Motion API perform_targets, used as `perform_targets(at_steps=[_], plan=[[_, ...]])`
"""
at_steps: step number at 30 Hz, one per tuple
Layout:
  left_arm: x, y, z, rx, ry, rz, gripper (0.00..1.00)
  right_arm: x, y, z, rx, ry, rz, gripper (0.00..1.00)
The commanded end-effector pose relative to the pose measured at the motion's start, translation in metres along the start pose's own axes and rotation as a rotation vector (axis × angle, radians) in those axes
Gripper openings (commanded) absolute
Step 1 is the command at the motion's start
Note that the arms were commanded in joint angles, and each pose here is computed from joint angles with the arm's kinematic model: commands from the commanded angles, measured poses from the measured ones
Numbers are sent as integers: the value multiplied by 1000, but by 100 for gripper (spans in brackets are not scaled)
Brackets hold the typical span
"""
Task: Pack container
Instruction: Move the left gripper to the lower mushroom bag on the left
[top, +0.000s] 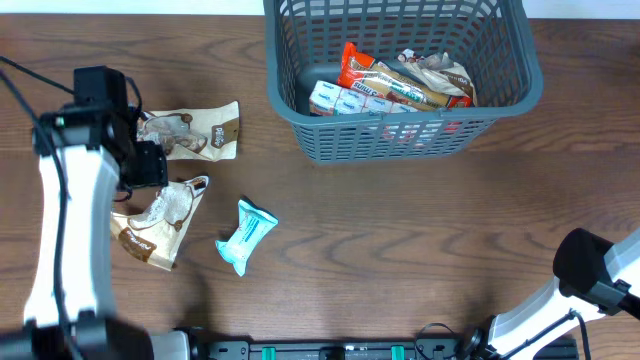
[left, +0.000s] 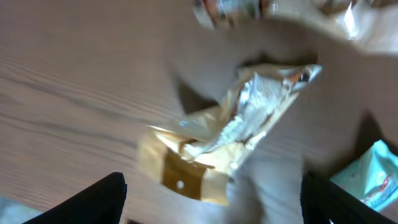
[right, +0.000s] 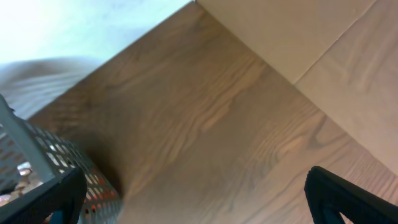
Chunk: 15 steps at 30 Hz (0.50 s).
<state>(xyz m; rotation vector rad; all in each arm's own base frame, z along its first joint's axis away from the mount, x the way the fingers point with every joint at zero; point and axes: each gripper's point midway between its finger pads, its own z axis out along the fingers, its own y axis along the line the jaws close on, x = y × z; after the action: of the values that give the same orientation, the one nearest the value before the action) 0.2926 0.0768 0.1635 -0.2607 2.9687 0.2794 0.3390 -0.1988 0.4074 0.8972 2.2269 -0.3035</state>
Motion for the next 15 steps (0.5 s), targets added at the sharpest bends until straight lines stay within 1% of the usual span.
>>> perform_targets(at_steps=[1,5,11,15], plan=[[0,-11,20,111,75,29,78,6,-4,14,24,44,-17,99],[-2,-16,34,135,107,44,78,11,-4,24,32,79,-23,99],[-3,-40,31,283,87,177,78,20,-3,37,41,125,-27,99],[0,-43,30,302,84,261,78,28,-4,45,51,163,-34,99]])
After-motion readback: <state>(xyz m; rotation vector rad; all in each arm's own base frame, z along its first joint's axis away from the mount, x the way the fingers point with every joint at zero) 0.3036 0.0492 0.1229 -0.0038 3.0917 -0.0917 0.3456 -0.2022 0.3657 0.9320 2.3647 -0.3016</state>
